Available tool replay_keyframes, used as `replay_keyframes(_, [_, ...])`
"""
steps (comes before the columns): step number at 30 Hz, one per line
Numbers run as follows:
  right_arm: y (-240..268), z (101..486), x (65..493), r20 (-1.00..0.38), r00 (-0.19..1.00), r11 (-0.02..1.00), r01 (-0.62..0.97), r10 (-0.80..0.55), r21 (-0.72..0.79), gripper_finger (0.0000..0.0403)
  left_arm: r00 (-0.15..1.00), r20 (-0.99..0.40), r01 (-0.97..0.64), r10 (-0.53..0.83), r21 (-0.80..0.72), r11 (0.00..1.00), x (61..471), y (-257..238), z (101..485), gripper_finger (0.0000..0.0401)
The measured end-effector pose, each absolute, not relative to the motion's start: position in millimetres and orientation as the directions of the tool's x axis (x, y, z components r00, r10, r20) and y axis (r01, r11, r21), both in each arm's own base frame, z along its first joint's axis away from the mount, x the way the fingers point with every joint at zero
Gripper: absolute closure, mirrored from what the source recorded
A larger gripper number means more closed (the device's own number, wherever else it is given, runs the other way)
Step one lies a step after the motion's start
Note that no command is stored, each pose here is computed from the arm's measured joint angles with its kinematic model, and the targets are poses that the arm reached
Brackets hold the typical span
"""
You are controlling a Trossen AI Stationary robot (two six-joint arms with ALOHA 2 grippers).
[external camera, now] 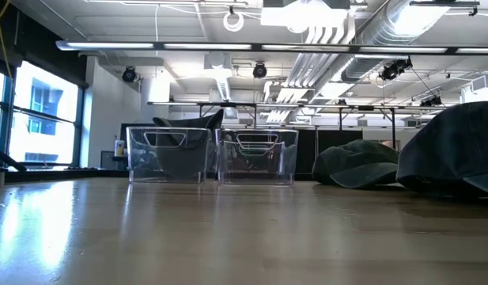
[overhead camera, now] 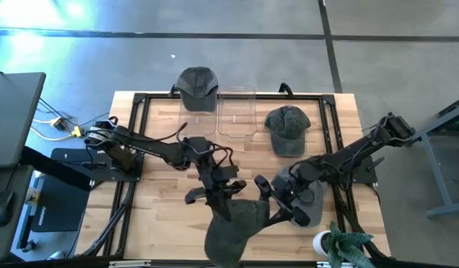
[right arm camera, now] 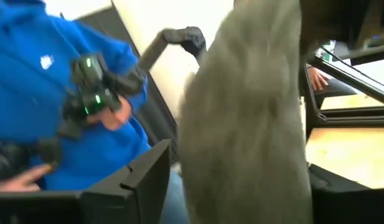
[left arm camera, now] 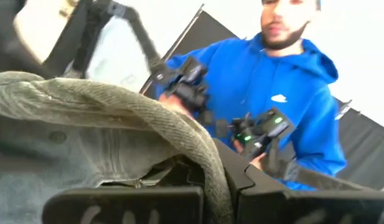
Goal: Pick & Place hat
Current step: Put the bottom black cap into the right transparent bin
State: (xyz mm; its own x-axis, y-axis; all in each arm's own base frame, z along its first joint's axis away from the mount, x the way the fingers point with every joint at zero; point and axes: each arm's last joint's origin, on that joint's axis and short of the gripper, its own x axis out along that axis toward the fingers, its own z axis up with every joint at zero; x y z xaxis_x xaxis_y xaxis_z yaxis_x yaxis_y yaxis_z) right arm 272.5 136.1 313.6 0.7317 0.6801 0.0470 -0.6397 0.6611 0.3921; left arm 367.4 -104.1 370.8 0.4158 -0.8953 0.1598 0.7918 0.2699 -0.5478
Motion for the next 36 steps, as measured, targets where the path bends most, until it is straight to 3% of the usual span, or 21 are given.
replay_keyframes(8, [152.0,310.5,264.4,0.017,0.704,0.667,-0.679,0.710,0.306,0.0180,0.379,0.205,0.810,-0.903,-0.545,0.216,362.1,-103.2,380.7,0.0398])
replay_keyframes(17, [165.9,314.0,255.4,0.052,0.646,0.563,-0.699,0.762,0.441,0.0197,0.363,0.190,0.811,-0.912,-0.547,0.209,362.0,-103.3,379.3,0.0398])
replay_keyframes(21, [165.1,319.5,255.6,0.107,0.660,0.561,-0.703,0.743,0.438,0.0246,0.382,0.140,0.789,-0.913,-0.564,0.244,364.9,-100.1,372.1,0.0398])
replay_keyframes(28, [163.8,320.2,257.0,0.116,0.711,0.612,-0.666,0.694,0.427,0.0389,0.439,0.094,0.753,-0.894,-0.581,0.309,370.6,-84.0,365.2,0.0398])
replay_keyframes(32, [163.1,321.5,257.4,0.129,0.729,0.601,-0.639,0.672,0.479,0.0384,0.500,0.062,0.728,-0.864,-0.570,0.380,375.0,-68.1,360.5,0.0386])
replay_keyframes(36, [162.8,318.6,258.2,0.101,0.748,0.611,-0.605,0.656,0.510,0.0398,0.547,-0.045,0.638,-0.836,-0.624,0.451,379.8,-44.3,343.9,0.0337])
